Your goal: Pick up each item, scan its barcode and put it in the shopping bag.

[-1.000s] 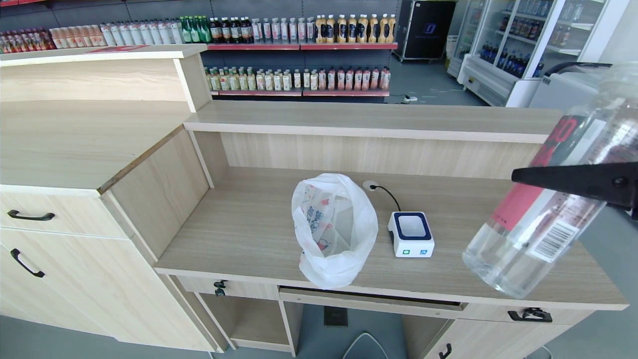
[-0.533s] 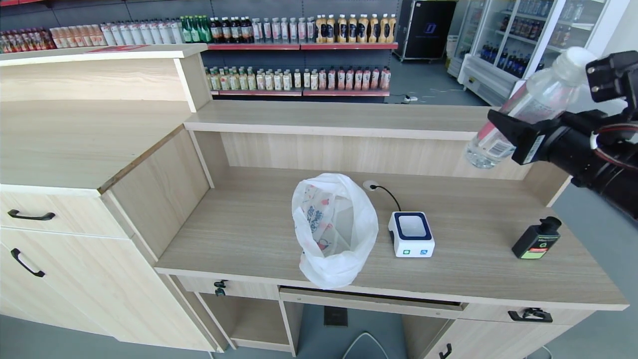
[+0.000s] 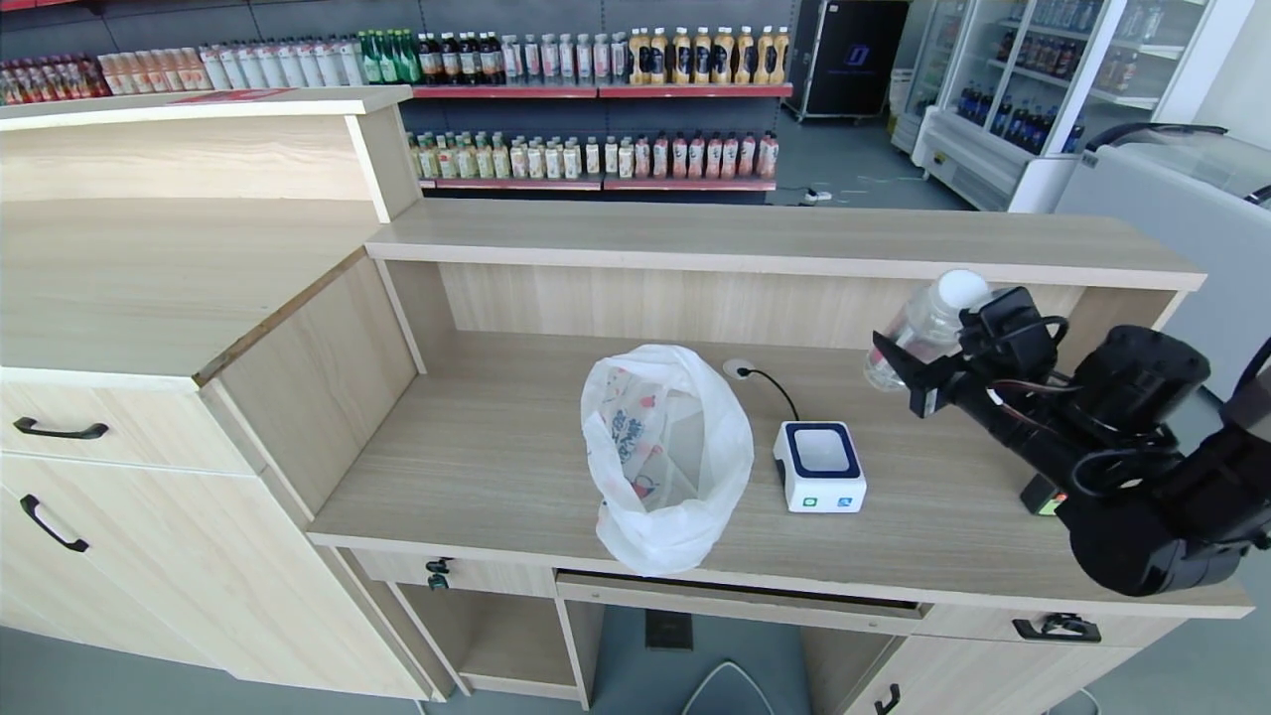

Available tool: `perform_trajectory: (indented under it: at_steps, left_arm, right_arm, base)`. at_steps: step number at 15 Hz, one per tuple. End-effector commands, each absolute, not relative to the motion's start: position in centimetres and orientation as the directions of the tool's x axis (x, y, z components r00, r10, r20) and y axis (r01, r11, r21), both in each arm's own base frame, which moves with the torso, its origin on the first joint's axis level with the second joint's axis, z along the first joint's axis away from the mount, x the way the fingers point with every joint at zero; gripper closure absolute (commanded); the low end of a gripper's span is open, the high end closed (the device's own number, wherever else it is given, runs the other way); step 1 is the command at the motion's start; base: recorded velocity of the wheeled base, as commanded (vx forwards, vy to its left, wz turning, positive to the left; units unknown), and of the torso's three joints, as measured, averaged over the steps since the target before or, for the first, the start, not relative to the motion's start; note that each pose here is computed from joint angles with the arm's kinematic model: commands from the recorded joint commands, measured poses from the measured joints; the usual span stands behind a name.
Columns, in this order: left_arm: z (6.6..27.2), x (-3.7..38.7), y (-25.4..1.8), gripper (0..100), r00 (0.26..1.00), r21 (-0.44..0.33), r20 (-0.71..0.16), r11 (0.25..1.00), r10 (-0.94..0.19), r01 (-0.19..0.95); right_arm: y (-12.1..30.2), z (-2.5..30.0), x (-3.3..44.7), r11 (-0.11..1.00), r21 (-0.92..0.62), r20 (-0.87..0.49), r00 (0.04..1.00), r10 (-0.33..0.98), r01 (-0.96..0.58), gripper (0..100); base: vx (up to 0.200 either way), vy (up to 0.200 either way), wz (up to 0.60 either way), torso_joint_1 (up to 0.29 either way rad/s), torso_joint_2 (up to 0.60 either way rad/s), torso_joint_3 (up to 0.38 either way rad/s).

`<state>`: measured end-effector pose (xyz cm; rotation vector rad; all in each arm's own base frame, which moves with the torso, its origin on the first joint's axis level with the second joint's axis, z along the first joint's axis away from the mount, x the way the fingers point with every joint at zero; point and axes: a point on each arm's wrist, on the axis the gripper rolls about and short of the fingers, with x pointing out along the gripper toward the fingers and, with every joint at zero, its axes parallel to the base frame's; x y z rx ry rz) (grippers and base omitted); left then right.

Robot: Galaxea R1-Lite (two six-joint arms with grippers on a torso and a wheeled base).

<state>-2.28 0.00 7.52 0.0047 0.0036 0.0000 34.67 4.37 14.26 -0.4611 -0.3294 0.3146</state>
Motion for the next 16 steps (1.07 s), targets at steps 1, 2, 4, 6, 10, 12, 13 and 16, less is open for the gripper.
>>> perform_trajectory:
  at_steps: [1, 2, 4, 6, 10, 12, 13, 16]
  left_arm:
    - [7.5, -2.3, 0.0, 0, 1.0, 0.005, -0.003, 1.0, 0.0, 0.0]
    - [7.5, -2.3, 0.0, 0, 1.0, 0.005, -0.003, 1.0, 0.0, 0.0]
    - [7.5, -2.3, 0.0, 0, 1.0, 0.005, -0.003, 1.0, 0.0, 0.0]
    - [7.5, -2.3, 0.0, 0, 1.0, 0.005, -0.003, 1.0, 0.0, 0.0]
    - [7.5, -2.3, 0.0, 0, 1.0, 0.005, -0.003, 1.0, 0.0, 0.0]
    - [7.5, -2.3, 0.0, 0, 1.0, 0.005, -0.003, 1.0, 0.0, 0.0]
    - [7.5, -2.3, 0.0, 0, 1.0, 0.005, -0.003, 1.0, 0.0, 0.0]
    - [7.5, -2.3, 0.0, 0, 1.0, 0.005, -0.003, 1.0, 0.0, 0.0]
  right_arm:
    - [4.2, 11.5, 36.8, 0.834, -0.488, 0.188, 0.902, 0.388, -0.257, 100]
    - [4.3, 11.6, 37.9, 0.807, -0.518, 0.209, 0.874, 0.439, -0.282, 100]
    - [4.5, 11.2, 39.0, 0.75, -0.585, 0.216, 0.832, 0.51, -0.308, 100]
    - [4.7, 10.4, 39.6, 0.721, -0.606, 0.202, 0.812, 0.547, -0.335, 100]
    - [4.4, 8.9, 40.7, 0.713, -0.611, 0.186, 0.812, 0.553, -0.345, 100]
    - [4.5, 8.7, 41.4, 0.69, -0.63, 0.194, 0.788, 0.584, -0.357, 100]
    - [4.6, 8.5, 41.6, 0.683, -0.638, 0.194, 0.784, 0.59, -0.356, 100]
    - [4.7, 7.8, 41.7, 0.671, -0.639, 0.178, 0.776, 0.605, -0.376, 100]
  base:
    - [0.0, 0.0, 0.0, 0.0, 0.0, 0.0]
    - [0.0, 0.0, 0.0, 0.0, 0.0, 0.0]
    - [0.0, 0.0, 0.0, 0.0, 0.0, 0.0]
    - [0.0, 0.0, 0.0, 0.0, 0.0, 0.0]
    - [0.0, 0.0, 0.0, 0.0, 0.0, 0.0]
    - [0.0, 0.0, 0.0, 0.0, 0.0, 0.0]
    - [0.0, 0.0, 0.0, 0.0, 0.0, 0.0]
    - [0.0, 0.0, 0.0, 0.0, 0.0, 0.0]
